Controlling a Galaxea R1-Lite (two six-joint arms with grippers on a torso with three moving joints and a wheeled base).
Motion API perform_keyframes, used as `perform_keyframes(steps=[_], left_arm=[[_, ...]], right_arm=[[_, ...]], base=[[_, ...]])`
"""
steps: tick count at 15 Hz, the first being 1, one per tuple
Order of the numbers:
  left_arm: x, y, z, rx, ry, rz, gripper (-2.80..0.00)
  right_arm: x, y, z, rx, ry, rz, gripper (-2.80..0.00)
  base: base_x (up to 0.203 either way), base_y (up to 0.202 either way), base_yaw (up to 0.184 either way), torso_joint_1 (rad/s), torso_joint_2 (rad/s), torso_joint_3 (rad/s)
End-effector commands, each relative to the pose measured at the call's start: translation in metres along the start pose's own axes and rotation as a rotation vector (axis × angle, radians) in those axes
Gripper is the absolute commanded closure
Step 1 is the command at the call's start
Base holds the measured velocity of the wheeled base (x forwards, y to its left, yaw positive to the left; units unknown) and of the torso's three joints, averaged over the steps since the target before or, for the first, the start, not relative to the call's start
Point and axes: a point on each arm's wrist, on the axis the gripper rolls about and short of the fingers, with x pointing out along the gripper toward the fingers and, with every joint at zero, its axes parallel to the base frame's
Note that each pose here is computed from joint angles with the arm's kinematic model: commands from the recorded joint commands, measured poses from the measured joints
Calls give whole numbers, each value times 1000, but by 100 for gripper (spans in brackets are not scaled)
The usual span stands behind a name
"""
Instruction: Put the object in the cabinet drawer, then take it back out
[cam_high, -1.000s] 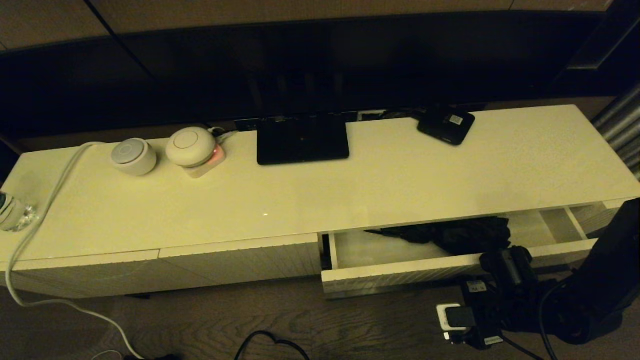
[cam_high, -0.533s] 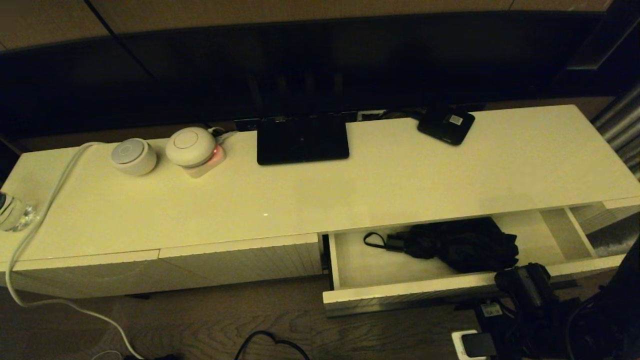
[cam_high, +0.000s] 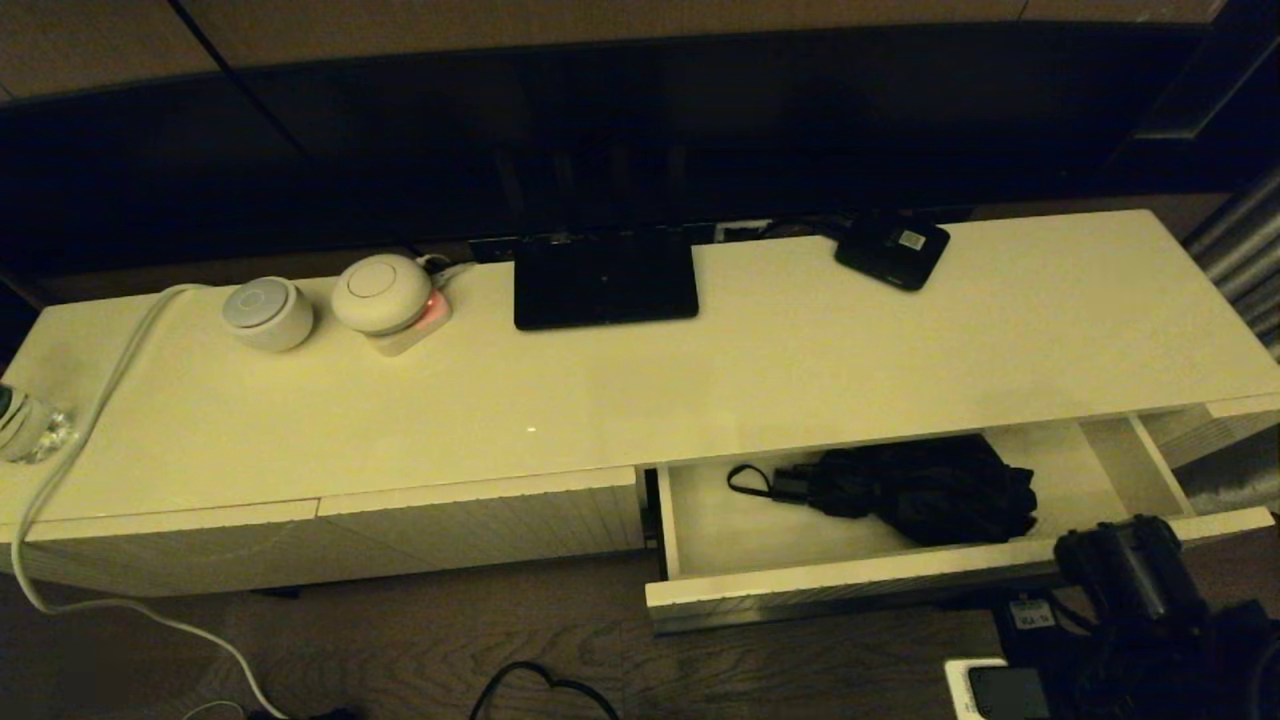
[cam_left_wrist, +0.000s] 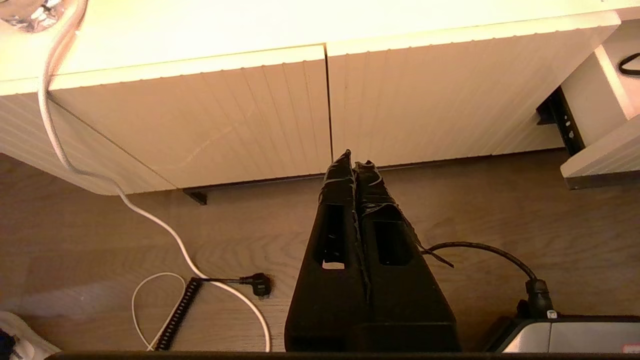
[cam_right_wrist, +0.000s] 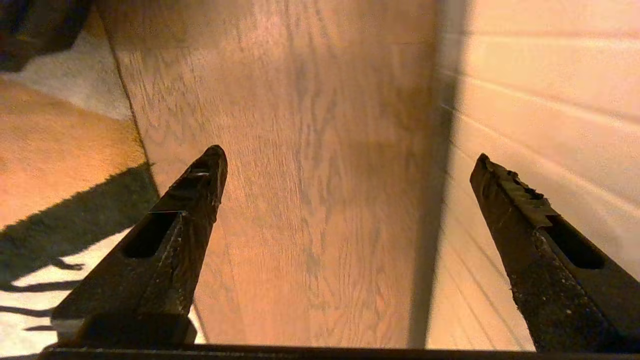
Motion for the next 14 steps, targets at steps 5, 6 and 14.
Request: perform_keyframes(steps=[5, 6, 14], left_arm=[[0, 0, -1, 0, 3, 1, 0], [0, 0, -1, 0, 3, 1, 0], [0, 0, -1, 0, 3, 1, 0]], right_arm=[[-100, 37, 6, 51, -10, -49, 0], [-113, 49, 6, 67, -8, -31, 0], [-193, 51, 17, 705, -26, -26, 0]], base=[[0, 0, 0, 0, 0, 0], [0, 0, 0, 0, 0, 0], [0, 0, 0, 0, 0, 0]])
